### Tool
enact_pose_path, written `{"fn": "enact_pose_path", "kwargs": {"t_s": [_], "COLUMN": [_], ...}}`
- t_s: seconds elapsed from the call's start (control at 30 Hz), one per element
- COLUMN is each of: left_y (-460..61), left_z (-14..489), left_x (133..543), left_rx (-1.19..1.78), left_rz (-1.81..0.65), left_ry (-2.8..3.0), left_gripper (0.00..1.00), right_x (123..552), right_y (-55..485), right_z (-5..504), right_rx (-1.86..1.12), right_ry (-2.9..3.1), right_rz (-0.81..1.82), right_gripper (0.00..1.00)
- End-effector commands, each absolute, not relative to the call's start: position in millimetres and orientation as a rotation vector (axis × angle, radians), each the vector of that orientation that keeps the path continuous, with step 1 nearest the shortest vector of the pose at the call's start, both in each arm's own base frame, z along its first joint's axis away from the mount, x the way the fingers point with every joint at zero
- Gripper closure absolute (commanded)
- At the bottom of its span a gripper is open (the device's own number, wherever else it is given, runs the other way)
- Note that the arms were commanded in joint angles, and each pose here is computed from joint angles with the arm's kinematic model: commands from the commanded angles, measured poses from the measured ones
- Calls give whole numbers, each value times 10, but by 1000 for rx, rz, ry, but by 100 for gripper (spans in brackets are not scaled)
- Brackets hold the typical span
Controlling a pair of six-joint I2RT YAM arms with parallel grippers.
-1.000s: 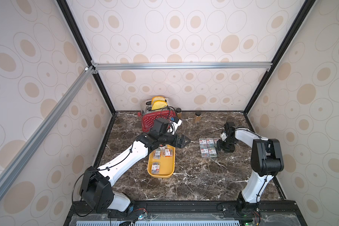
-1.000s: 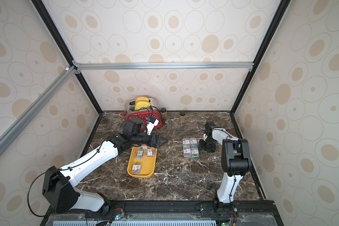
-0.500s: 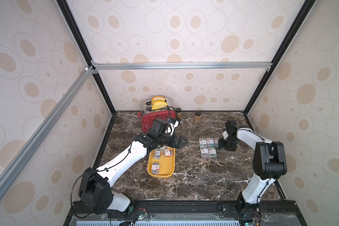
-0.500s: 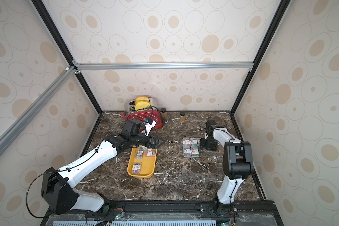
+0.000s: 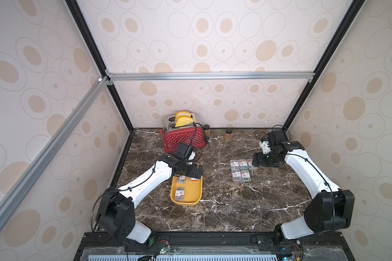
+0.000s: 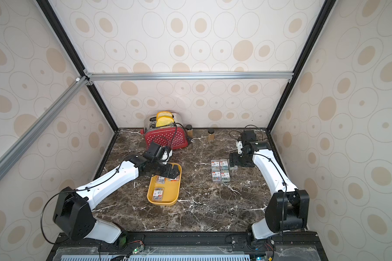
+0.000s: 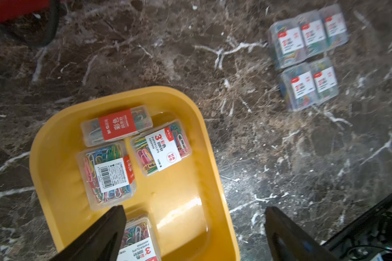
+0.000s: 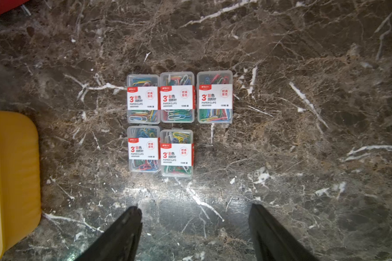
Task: Take the paper clips out of the storage box
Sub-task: Pick up the boxed paper clips from the storage box.
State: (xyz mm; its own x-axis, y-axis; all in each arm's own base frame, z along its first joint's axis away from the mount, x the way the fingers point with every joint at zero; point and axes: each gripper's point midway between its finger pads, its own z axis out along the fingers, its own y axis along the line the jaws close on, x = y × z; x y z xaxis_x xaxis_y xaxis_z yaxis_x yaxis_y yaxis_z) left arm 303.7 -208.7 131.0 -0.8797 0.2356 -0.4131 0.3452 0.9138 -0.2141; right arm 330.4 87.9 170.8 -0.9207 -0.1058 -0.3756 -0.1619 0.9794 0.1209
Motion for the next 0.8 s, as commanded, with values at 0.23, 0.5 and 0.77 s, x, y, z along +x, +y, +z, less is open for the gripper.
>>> {"fn": "enact_pose_path", "kwargs": {"t_s": [0.23,0.5,0.77], "left_y": [-1676,-1717,-1703], "left_z": [1026,860,705], "left_x": [3518,3807,3866], "left_rx": [307,264,231], "left_rz": [-49,15,55], "left_ry": [2738,2736,2752], "left_gripper": [1,1,1], "right_x": [3064,3083,3111], "right_y": [939,969,991], "right_z": [1730,1777,1790], "right_rx": [-260,-280,-296], "right_ry": [2765,2747,2739], "right_rz": [265,285,294], "right_gripper": [20,19,19]}}
